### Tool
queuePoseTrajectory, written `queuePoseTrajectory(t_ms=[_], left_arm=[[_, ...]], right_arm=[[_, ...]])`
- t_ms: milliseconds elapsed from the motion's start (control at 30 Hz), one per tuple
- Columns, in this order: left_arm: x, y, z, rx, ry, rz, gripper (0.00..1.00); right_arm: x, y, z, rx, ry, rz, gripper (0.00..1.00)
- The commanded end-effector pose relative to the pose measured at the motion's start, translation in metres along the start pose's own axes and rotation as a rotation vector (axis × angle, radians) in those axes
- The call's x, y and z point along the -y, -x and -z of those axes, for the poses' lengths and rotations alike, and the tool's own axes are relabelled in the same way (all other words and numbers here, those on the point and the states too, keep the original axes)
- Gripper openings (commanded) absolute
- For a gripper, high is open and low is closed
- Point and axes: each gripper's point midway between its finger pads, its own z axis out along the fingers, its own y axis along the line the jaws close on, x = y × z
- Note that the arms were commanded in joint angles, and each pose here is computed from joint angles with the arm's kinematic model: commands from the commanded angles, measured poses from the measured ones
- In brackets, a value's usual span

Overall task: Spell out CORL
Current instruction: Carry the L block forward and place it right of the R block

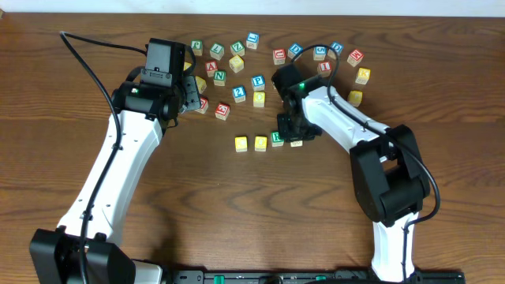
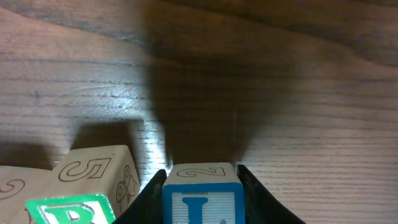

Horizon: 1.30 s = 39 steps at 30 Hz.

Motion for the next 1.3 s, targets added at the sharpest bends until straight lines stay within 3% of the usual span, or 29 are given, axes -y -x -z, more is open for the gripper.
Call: queuePoseTrajectory(t_ms=[0, 133, 333, 667, 933, 1267], left_arm=[[-0.003, 0.004, 0.001, 0.008, 0.01, 0.014, 0.56], [-0.003, 0.004, 0.001, 0.008, 0.01, 0.014, 0.56], [-0.003, 0.004, 0.001, 0.008, 0.01, 0.014, 0.56], [-0.003, 0.004, 0.001, 0.008, 0.01, 0.014, 0.56], [-0.003, 0.004, 0.001, 0.008, 0.01, 0.014, 0.56], [0.001, 0.013, 0.001, 0.045, -0.004, 0.02, 0.56]], right_arm=[[-0.001, -0.002, -0.001, -0.001, -0.001, -0.007, 0.33], [-0.001, -0.002, -0.001, -0.002, -0.001, -0.007, 0.4], [-0.003, 0.004, 0.003, 0.014, 0.007, -0.009, 0.34], [-0.02, 0.046, 0.065, 0.16, 0.066, -0.005, 0.33], [-0.063, 0.04, 0.055, 0.144, 0.172, 0.032, 0.29], [-0.04, 0.043, 0.052, 0.105, 0.182, -0.006, 0.26]])
